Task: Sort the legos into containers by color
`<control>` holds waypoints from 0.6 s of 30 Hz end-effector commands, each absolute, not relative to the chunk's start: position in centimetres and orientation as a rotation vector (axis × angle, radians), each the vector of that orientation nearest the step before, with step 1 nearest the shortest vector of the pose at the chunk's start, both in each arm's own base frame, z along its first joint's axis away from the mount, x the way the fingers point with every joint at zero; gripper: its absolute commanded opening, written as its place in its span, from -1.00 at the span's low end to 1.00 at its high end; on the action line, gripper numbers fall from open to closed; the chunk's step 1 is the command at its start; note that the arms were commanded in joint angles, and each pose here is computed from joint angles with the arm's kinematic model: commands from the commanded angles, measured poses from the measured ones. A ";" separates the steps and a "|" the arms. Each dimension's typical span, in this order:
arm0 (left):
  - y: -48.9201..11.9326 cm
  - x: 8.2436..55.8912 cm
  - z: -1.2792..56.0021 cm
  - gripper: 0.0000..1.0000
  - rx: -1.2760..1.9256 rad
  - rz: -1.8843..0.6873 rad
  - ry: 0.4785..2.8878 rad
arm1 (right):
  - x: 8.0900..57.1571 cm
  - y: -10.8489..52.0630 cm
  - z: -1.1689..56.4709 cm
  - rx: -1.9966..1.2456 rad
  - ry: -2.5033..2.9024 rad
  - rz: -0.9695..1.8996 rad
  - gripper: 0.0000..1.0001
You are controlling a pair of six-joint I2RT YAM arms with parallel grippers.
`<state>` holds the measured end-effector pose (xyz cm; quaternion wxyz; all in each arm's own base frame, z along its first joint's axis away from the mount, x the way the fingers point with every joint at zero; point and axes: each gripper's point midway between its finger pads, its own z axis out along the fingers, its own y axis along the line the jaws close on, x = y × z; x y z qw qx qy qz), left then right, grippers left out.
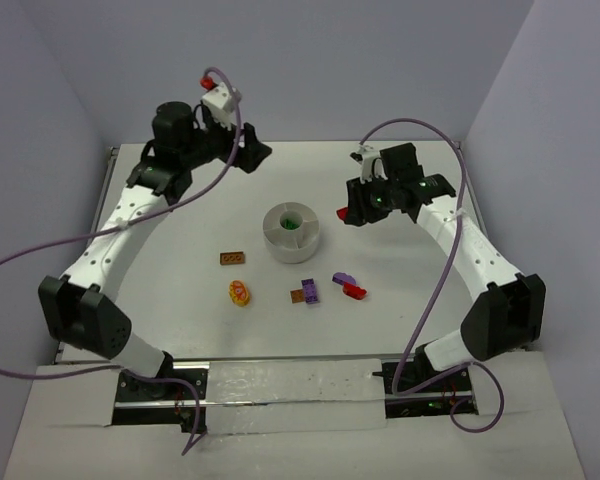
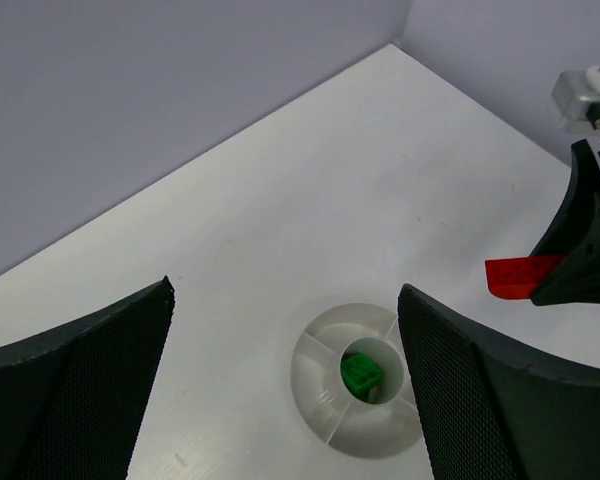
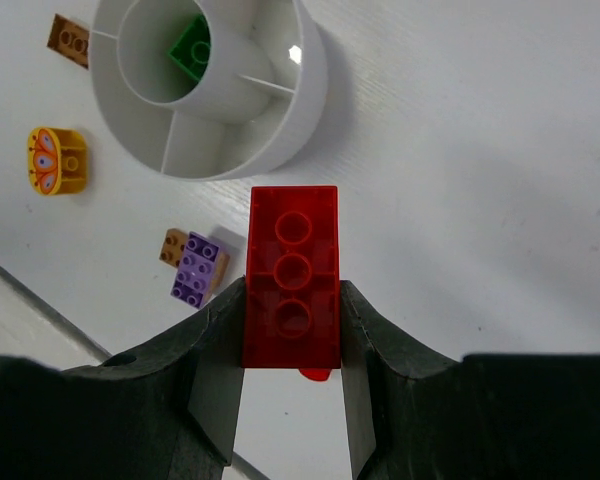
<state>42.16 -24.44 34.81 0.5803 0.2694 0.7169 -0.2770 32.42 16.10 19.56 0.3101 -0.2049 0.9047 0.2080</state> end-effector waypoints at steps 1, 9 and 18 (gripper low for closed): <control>-19.5 39.3 34.0 0.98 0.567 -0.641 1.780 | 33.2 18.2 20.1 -0.639 2.379 0.497 -1.00; -17.7 36.9 32.1 0.98 0.573 -0.625 1.840 | 33.6 20.8 19.2 -0.831 2.460 0.400 -1.00; -17.1 36.1 30.5 0.98 0.606 -0.661 1.855 | 32.5 22.5 17.6 -1.054 2.526 0.297 -1.00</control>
